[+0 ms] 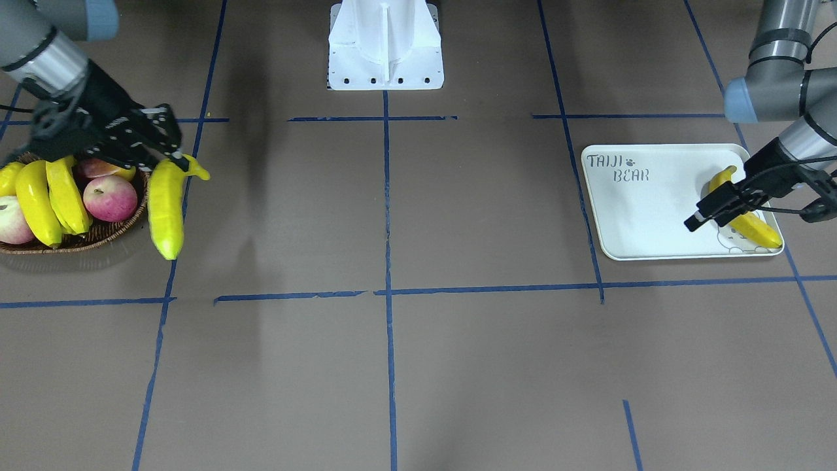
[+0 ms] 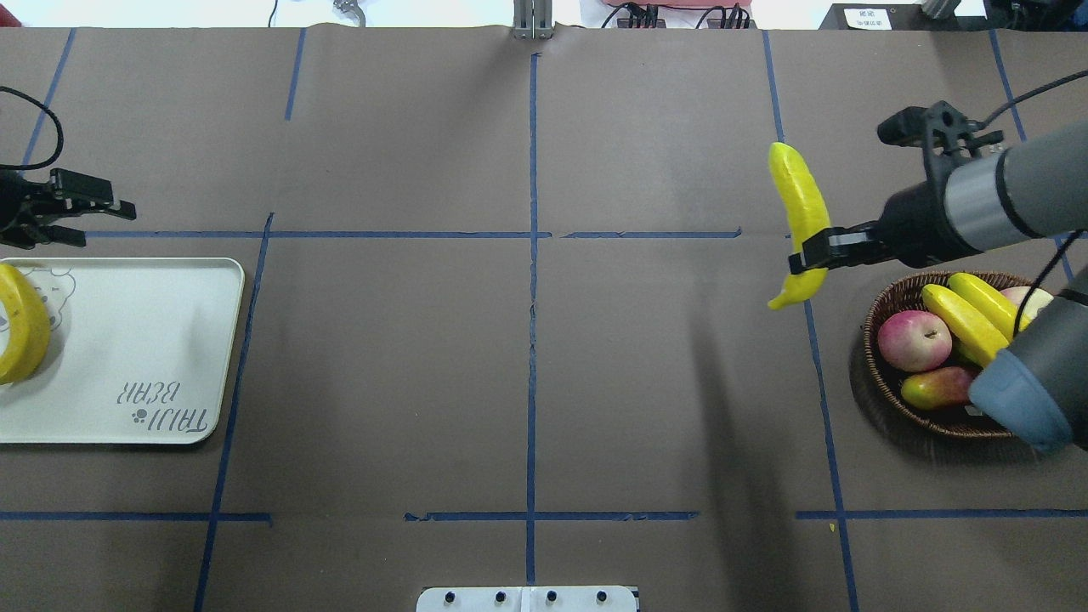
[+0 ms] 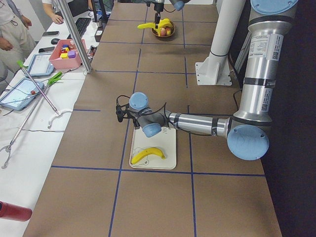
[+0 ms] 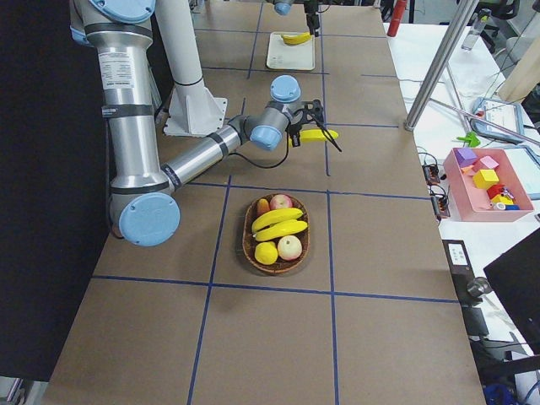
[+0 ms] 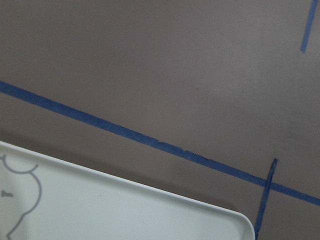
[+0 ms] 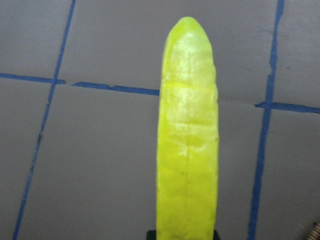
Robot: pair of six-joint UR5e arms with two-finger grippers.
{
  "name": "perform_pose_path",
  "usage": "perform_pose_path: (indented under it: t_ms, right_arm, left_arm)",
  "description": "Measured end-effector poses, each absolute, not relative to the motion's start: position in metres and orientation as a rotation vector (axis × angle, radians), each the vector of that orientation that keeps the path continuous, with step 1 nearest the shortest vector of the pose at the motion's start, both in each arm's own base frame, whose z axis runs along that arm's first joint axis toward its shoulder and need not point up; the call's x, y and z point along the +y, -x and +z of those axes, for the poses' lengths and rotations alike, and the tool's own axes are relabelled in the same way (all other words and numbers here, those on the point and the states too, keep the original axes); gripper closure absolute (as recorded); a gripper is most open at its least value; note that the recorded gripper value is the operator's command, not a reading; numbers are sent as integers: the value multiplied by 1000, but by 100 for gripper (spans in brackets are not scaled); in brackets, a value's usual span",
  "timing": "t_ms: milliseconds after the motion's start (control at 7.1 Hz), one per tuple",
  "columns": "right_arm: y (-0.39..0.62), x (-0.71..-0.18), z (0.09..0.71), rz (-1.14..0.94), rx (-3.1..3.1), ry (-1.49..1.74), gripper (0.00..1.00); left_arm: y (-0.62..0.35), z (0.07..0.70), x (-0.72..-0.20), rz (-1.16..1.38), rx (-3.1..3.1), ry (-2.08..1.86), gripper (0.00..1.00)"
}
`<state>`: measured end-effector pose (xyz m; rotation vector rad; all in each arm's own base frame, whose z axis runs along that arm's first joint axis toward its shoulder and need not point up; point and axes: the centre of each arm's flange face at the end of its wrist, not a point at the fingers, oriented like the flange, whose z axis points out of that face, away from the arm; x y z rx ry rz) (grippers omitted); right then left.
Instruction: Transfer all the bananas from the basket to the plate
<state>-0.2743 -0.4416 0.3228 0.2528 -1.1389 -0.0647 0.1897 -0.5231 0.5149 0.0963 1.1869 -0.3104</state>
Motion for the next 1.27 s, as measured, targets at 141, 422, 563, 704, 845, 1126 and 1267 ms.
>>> perform_pose_path:
  t_ms: [141,422,563,704,845,1126,1267]
  right_arm:
    - [302,-450,300,-50,-1178,-263,100]
    - [362,-447,266,-13,-1251,-295,100]
    - [390,-439,247,13,-1284,-311,100]
    - [416,-433,226,43,-1311,-328,100]
    - [441,-430,204,75,-1332,-343,100]
    - [474,-423,172,116,-1363,-361,100]
    - [481,-419,165,125,-1370,-365,100]
  left_arm:
    - [-213,477,-536,-254,1234,-133,0]
    - [-269,392,-548,-197,1337,-129,0]
    - [-305,347,-545,-174,1391,-102,0]
    - [-336,307,-540,-161,1435,-90,0]
    - [-366,274,-532,-152,1469,-101,0]
    - [-409,221,-517,-158,1527,-139,0]
    - [-421,204,-512,-170,1548,-140,0]
